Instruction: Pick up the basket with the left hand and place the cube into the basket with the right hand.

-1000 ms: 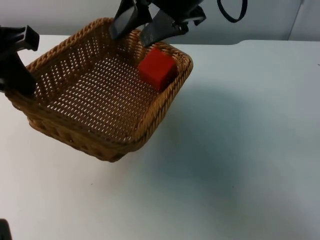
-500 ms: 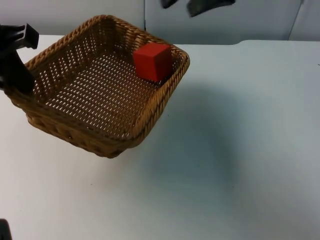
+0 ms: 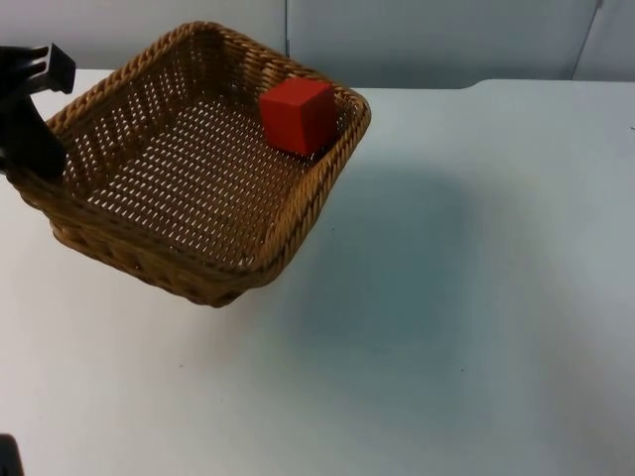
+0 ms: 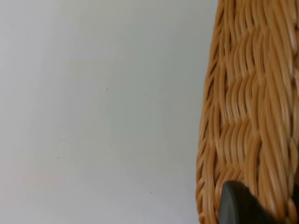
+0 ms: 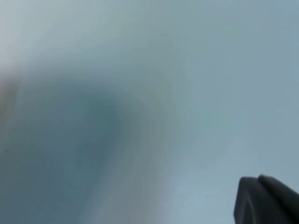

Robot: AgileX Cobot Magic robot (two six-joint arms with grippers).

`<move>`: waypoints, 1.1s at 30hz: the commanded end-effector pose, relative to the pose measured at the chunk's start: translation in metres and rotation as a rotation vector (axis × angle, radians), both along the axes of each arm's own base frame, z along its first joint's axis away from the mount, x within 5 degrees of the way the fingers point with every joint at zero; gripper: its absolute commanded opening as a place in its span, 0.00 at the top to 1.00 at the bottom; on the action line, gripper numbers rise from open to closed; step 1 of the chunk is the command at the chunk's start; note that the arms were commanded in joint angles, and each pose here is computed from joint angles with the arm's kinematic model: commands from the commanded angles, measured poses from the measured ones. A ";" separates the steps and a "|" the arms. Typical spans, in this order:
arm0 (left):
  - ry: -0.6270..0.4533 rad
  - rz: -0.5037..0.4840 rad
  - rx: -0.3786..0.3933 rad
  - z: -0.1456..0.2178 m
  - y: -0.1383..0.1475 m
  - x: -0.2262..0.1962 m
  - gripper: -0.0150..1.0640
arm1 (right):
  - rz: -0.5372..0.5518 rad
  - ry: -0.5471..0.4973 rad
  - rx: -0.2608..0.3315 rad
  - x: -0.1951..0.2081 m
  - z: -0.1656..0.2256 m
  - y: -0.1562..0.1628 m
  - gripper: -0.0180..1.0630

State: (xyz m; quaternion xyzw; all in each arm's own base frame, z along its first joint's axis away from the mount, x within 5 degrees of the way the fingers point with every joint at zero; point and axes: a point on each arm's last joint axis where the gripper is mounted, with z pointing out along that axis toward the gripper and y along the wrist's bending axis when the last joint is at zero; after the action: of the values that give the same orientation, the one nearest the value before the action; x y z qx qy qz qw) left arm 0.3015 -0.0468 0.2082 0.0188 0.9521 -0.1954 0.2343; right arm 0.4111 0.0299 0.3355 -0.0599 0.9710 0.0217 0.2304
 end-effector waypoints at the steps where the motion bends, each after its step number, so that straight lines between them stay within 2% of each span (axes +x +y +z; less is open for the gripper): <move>1: -0.031 0.037 -0.028 0.007 0.000 0.003 0.99 | -0.032 -0.017 -0.018 -0.009 0.014 -0.011 0.99; 4: -0.031 0.037 -0.028 0.007 0.000 0.003 0.99 | -0.055 -0.015 -0.026 -0.014 0.020 -0.020 0.99; 8: -0.031 0.037 -0.028 0.007 0.000 0.003 0.99 | -0.068 -0.003 -0.088 -0.015 0.020 -0.027 0.99; 20: -0.034 0.039 -0.026 0.008 0.001 0.003 0.99 | -0.065 -0.003 -0.086 -0.015 0.020 -0.026 0.99; 25: -0.036 0.040 -0.026 0.008 0.001 0.003 0.99 | -0.065 -0.057 -0.083 -0.011 0.023 -0.026 0.99; 29: -0.058 0.069 -0.035 0.009 0.001 0.006 0.99 | -0.064 -0.166 -0.078 -0.003 0.028 -0.025 0.99; 30: -0.058 0.069 -0.035 0.009 0.001 0.006 0.99 | -0.064 -0.166 -0.078 -0.003 0.028 -0.025 0.99; 33: -0.081 0.028 -0.051 0.010 -0.002 0.006 0.99 | -0.064 -0.249 -0.074 0.003 0.033 -0.025 0.99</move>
State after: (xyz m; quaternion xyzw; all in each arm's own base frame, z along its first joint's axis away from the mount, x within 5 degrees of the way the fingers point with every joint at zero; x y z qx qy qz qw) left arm 0.3046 -0.0467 0.2099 0.0178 0.9473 -0.1959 0.2529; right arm 0.4102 0.0057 0.3603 -0.0406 0.9505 -0.0245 0.3072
